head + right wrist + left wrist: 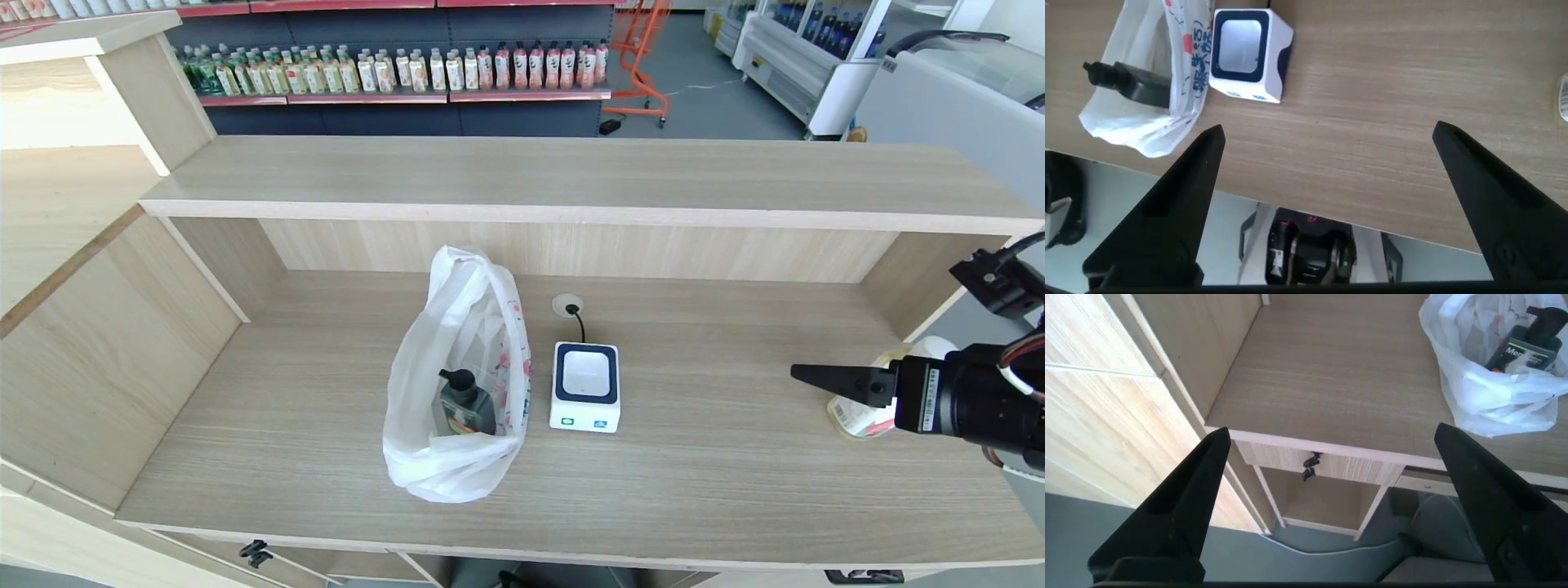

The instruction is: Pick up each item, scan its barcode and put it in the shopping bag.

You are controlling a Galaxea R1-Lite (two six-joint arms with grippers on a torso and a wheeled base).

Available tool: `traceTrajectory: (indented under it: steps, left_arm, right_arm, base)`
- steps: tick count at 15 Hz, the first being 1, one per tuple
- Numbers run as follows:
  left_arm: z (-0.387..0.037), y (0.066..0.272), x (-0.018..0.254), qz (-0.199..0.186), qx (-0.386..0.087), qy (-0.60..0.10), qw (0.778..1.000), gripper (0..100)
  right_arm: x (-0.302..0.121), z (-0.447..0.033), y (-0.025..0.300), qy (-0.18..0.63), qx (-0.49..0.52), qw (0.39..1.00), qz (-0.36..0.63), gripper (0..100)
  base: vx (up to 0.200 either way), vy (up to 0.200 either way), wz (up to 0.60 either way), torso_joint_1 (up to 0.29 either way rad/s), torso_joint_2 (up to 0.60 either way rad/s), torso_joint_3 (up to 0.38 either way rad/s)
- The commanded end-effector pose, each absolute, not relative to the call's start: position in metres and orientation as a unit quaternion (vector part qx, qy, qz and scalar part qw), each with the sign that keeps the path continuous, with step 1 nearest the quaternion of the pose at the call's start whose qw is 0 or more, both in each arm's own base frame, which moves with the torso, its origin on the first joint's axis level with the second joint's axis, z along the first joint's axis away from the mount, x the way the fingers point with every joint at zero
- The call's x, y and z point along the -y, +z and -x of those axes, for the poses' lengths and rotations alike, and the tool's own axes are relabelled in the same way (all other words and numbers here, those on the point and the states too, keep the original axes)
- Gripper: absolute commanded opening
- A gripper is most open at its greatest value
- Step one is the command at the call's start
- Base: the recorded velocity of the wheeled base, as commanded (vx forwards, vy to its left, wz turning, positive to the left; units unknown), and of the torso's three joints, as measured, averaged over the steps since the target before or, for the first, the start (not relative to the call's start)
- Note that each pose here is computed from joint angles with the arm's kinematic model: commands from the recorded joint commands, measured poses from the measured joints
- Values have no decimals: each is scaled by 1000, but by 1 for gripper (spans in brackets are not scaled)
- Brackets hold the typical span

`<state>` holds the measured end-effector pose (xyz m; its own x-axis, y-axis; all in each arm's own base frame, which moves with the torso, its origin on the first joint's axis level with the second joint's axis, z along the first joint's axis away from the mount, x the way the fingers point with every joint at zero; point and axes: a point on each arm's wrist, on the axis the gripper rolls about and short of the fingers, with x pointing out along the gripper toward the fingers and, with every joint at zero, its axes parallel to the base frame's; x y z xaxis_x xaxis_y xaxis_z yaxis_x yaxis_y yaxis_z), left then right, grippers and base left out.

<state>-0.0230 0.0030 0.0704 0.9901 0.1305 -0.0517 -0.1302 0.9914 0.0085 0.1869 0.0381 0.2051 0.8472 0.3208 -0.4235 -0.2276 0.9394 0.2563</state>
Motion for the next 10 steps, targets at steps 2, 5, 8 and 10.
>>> traceTrajectory:
  steps: [2,5,8,10]
  left_arm:
    - [23,70,-3,-2,-26,66,997,100]
    - [23,70,-3,-1,-26,66,997,100]
    - [23,70,-3,-3,-26,66,997,100]
    - [23,70,-3,-3,-27,65,998,100]
  right_arm:
    - [-38,-187,205,142,-237,956,-99,100]
    - [-37,-186,202,137,-241,956,-98,100]
    - [-36,-187,199,125,-246,956,-97,100]
    - [-33,-193,197,110,-250,957,-98,100]
  base:
    - [-200,-200,0,15,2,0]
    - [-200,-200,0,7,9,2]
    - [-200,-200,0,1,1,4]
    - [-200,-200,0,0,2,5]
